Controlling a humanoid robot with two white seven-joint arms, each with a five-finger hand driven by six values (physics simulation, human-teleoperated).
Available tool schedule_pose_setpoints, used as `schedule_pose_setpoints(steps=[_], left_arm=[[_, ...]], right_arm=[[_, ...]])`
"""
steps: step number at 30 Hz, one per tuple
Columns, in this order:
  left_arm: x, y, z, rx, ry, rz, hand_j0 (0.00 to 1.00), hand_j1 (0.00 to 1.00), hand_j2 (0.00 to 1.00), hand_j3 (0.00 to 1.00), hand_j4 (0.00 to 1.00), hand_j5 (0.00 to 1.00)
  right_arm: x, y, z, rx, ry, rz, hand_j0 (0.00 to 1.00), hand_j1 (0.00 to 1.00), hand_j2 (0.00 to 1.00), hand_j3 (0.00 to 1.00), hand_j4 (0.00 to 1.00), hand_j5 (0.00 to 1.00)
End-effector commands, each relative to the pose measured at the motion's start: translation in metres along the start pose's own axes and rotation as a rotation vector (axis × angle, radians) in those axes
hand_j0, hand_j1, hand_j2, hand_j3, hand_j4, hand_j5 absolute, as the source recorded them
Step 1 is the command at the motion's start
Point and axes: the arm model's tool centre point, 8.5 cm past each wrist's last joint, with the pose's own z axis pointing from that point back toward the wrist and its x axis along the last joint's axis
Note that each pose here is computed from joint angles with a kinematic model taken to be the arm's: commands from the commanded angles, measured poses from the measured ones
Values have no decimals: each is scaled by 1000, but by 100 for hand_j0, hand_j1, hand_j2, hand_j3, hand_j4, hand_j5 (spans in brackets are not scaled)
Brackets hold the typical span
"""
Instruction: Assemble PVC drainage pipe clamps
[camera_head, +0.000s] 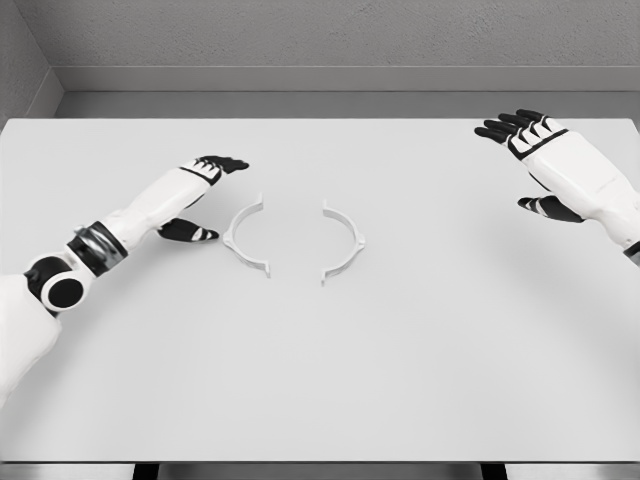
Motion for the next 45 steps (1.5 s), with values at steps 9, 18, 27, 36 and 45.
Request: schedule_pose_setpoints(steps=[9,18,27,36,45], left_arm=[[9,-8,-9,3,-22,22,100,100,100,100,100,100],[20,-16,-20,2,-46,34,100,100,100,100,100,100],[8,-5,-19,11,-19,20,100,100,100,100,100,100],[10,-13,-26,3,-16,39,100,100,100,100,100,100],[22,-20,-38,8,-44,52,100,100,100,100,100,100]], right_arm=[[0,4,3,7,4,-10,100,100,100,100,100,100],[0,4,4,8,4,-12,100,100,100,100,100,100],[-1,4,4,8,6,-11,100,100,100,100,100,100],[-1,5,5,10,7,-12,100,100,100,100,100,100],[-1,4,4,8,6,-11,100,100,100,100,100,100]])
